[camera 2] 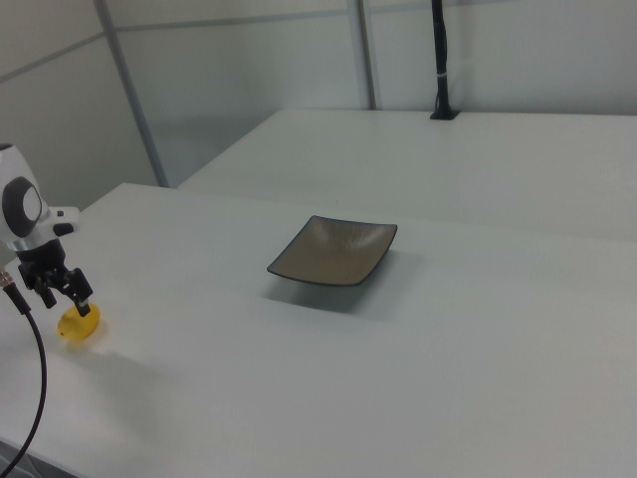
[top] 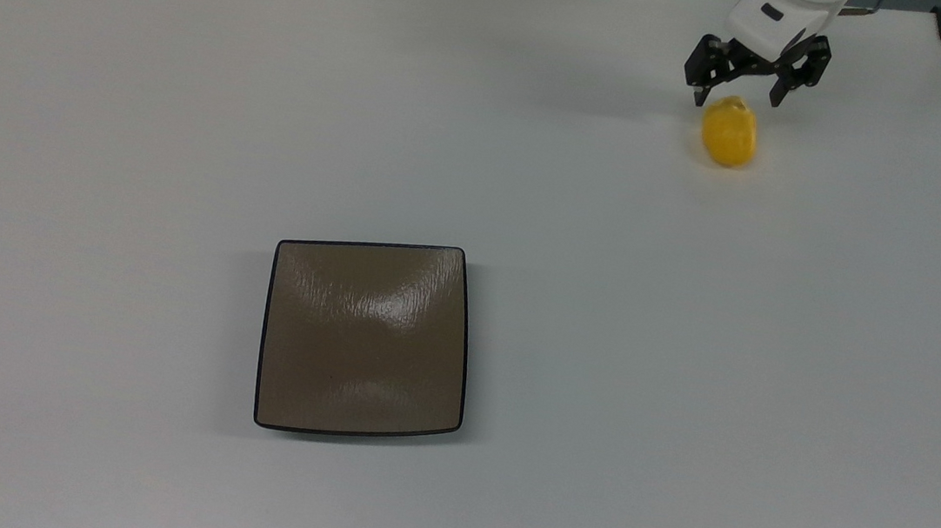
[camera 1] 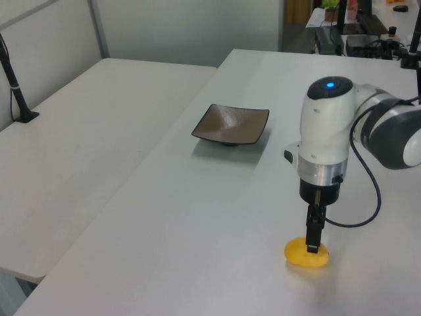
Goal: Put potatoes on a ceramic plate
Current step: 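Lower the gripper over the yellow potato and close on it, then lift the grasped yellow potato up off the table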
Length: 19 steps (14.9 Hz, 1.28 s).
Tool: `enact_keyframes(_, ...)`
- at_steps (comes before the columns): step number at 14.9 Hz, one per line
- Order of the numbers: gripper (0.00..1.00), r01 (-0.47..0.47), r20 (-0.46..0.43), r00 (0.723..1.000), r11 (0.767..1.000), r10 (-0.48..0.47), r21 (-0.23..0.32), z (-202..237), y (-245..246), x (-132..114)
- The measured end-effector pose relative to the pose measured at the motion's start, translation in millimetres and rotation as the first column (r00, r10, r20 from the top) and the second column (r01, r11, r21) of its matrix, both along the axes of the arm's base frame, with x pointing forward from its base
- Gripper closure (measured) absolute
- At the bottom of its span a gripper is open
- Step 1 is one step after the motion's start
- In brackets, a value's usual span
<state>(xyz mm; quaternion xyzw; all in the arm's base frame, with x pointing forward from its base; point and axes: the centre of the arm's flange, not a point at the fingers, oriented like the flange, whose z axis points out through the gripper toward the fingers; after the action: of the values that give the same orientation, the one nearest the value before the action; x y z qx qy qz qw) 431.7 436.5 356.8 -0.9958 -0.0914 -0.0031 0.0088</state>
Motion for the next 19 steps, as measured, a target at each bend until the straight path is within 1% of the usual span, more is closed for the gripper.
enact_keyframes(3,0.00,-0.004,0.012,1.000,1.000,0.004,0.006,-18,0,0)
enact_keyframes(7,0.00,-0.009,0.027,1.000,1.000,0.008,0.022,-31,3,3)
enact_keyframes(10,0.00,-0.026,0.041,0.999,1.000,0.025,0.014,-40,5,5)
enact_keyframes(11,0.02,-0.028,0.040,0.999,1.000,0.027,0.011,-43,5,5)
enact_keyframes(14,0.30,-0.029,0.039,0.999,1.000,0.028,0.008,-46,5,6)
enact_keyframes(15,0.35,-0.029,0.040,0.999,1.000,0.028,0.009,-45,5,6)
enact_keyframes(19,0.35,-0.039,0.038,0.999,0.999,0.038,0.012,-45,9,2)
